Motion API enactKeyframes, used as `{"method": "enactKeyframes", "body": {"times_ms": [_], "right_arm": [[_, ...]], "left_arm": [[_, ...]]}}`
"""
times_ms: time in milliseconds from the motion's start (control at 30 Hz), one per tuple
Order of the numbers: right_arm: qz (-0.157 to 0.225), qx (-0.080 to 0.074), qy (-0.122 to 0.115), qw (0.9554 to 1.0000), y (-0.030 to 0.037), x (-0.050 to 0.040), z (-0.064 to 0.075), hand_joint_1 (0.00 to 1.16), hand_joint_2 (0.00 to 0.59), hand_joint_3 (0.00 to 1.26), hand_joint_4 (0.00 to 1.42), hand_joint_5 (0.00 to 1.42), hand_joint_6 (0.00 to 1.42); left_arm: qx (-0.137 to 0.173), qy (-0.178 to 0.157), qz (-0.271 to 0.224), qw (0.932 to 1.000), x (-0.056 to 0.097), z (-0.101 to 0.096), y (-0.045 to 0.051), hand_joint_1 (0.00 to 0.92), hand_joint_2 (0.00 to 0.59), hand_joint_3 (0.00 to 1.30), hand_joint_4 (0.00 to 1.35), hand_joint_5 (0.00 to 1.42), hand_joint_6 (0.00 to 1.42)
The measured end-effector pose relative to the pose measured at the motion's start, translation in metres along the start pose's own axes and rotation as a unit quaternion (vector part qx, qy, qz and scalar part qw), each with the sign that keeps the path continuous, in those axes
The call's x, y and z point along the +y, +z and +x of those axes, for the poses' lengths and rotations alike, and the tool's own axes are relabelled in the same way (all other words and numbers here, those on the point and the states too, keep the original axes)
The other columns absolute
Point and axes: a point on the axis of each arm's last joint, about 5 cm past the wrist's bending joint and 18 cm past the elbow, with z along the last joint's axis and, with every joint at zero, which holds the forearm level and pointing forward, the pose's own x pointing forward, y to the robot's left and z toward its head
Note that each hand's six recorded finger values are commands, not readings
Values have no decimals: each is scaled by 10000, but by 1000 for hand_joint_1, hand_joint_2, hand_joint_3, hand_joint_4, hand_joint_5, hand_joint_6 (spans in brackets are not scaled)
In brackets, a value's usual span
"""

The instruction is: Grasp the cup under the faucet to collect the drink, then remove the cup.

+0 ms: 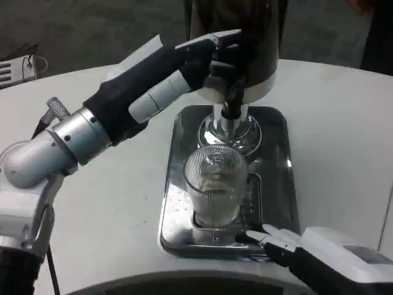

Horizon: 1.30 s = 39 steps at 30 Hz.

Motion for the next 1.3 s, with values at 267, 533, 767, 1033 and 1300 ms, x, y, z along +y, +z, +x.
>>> {"method": "enactKeyframes", "body": {"times_ms": [267, 533, 767, 1033, 1300], "right_arm": [[25, 15, -17, 10000, -1, 0, -1, 447, 507, 104, 0, 0, 2], [72, 5, 13, 10000, 2, 3, 1, 447, 507, 102, 0, 0, 2], [134, -5, 1, 9999, 4, 5, 3, 446, 507, 104, 0, 0, 2], [266, 44, -90, 9996, -18, -1, -11, 446, 507, 113, 0, 5, 13], [803, 92, -310, 9962, -94, -10, -47, 489, 424, 98, 0, 78, 32]], "left_arm": [[89, -381, 15, 9992, -20, 45, 0, 0, 69, 174, 154, 277, 371], [148, -541, 210, 9982, -5, 98, 14, 0, 63, 173, 154, 277, 355], [204, -891, 735, 9931, 9, 162, 73, 0, 67, 154, 121, 229, 299], [160, -1142, 1075, 9875, -10, 234, 96, 0, 50, 143, 98, 206, 273], [124, -1235, 1300, 9837, -40, 263, 92, 0, 49, 140, 97, 198, 266]]}}
